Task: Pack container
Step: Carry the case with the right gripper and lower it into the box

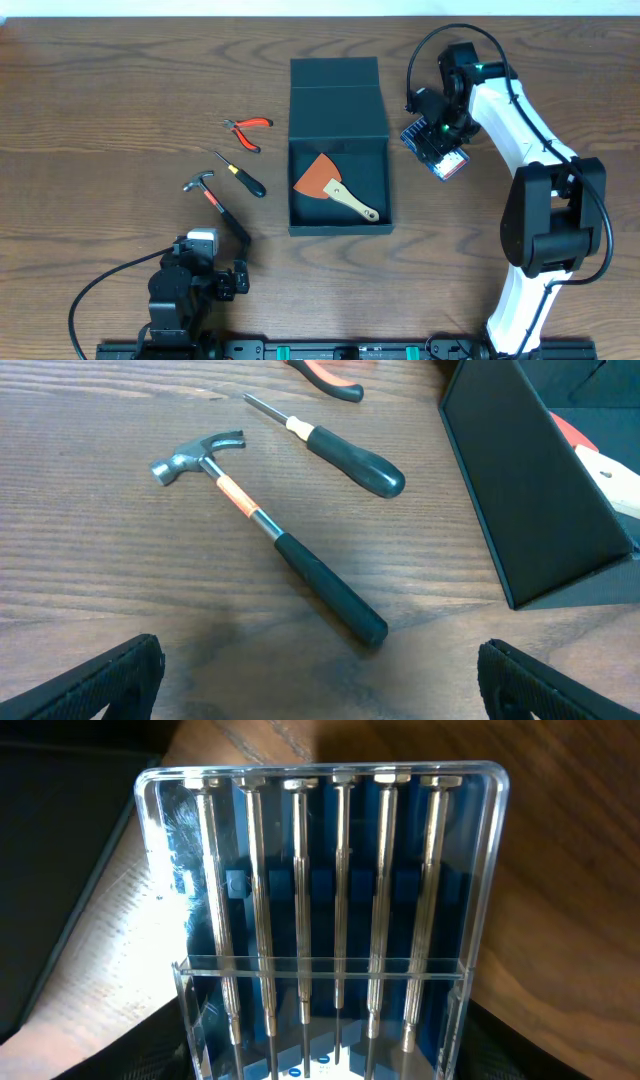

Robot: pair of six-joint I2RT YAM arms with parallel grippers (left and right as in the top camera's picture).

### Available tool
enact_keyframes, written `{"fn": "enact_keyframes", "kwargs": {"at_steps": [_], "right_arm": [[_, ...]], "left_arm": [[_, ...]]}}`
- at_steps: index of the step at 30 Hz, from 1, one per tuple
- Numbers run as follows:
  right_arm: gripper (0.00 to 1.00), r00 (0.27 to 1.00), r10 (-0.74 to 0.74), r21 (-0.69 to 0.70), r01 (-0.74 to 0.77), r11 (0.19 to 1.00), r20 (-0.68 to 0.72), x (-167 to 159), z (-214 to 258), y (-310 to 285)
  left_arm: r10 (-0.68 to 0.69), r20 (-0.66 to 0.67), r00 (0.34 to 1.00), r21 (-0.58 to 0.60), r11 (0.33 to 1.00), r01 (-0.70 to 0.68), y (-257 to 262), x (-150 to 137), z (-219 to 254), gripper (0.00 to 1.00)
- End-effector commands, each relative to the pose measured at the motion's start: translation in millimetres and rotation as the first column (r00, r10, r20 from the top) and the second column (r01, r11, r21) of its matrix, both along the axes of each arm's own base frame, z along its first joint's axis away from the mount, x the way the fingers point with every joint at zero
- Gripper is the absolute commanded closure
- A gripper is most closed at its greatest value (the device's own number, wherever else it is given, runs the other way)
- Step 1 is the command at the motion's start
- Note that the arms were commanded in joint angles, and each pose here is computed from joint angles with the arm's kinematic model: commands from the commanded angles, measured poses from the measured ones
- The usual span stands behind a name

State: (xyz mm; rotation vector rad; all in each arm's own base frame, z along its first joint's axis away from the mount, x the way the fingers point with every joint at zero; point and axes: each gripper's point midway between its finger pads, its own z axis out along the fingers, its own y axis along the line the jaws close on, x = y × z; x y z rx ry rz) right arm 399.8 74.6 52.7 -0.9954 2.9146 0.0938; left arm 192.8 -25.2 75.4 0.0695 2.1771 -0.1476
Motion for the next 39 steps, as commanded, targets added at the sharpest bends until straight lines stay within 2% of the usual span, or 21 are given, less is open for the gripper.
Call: {"fn": "enact_keyframes", "kwargs": {"at_steps": [1,9,18,31,39], "right_arm": [[0.4,0.997,0.026,0.026,-0.028,0.999,0.076,9,30,19],[0.4,0.974,0.106,0.045,-0.117,0.992,0.2,7,79,54],[0.41,0.924,0.255,0.053,-0.281,0.958,0.284,-18,113,111],[0.41,0.851,0.457,0.101,-0.494,0.863,0.259,-67,104,187],[0.4,0.861,0.484,0.107,-0.502,0.858,0.156,-81,60,183]], "left_arm": [[0.0,0.002,1.0,0.018,1.0,0.0,2,0,-3,0.01],[0.0,0.002,1.0,0.018,1.0,0.0,2,0,-3,0.02],[0.0,0.002,1.0,0.018,1.0,0.0,2,0,-3,0.01],[-0.001,0.002,1.0,0.018,1.0,0.001,2,0,-3,0.02],[-0.001,0.002,1.0,0.018,1.0,0.001,2,0,-3,0.02]]}}
